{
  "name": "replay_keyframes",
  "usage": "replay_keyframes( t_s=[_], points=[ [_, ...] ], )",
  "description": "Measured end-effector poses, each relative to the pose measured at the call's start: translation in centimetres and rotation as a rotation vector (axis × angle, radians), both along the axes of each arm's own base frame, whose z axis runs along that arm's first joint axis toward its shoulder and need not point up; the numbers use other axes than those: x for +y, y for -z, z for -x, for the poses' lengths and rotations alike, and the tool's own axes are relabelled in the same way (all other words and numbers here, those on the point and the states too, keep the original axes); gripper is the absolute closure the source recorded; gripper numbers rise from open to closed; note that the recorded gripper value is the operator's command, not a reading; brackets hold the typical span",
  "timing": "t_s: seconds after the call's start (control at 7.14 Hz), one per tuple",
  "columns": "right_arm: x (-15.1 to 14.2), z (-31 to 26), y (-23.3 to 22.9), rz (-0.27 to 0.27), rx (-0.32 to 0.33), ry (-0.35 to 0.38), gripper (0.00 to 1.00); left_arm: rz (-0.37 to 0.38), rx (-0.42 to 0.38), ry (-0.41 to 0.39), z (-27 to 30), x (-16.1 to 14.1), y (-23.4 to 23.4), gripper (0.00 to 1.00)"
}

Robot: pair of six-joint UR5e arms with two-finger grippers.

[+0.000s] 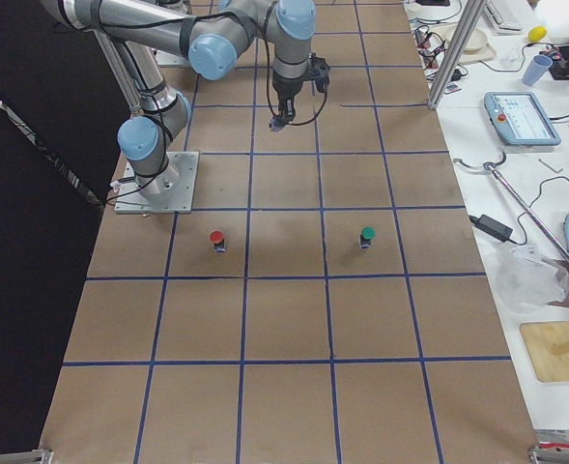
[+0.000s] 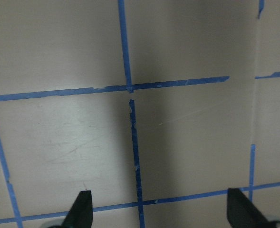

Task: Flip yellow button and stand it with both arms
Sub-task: 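Lower the button upright onto the table with the right gripper and release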

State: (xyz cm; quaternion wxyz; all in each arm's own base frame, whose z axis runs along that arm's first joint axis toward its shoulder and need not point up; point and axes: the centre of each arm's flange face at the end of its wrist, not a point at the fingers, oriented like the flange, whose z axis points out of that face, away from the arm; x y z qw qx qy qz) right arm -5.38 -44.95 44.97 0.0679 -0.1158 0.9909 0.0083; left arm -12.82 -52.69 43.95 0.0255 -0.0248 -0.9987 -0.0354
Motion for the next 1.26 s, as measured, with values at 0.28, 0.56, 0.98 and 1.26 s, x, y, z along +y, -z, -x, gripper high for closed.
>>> replay_keyframes(
  t_s=[0.28, 0.56, 0.98, 1.26],
  points=[
    [-1.0, 4.0, 3.3, 0.106, 0.046, -0.204, 0.96, 0.069, -0.045, -0.037, 1.8, 0.5, -3.3, 0.0],
    [-0.6, 7.7, 4.6, 0.167, 0.044, -0.416, 0.96, 0.093, -0.049, -0.05, 1.9, 0.7, -4.5, 0.0],
    [-1.8, 13.3, 9.2, 0.207, -0.004, -0.619, 0.95, 0.096, -0.039, -0.094, 1.8, 0.6, -4.8, 0.0],
    [-2.6, 17.3, 13.5, 0.219, -0.031, -0.695, 0.94, 0.107, -0.036, -0.109, 1.5, 0.7, -5.6, 0.0]
  ],
)
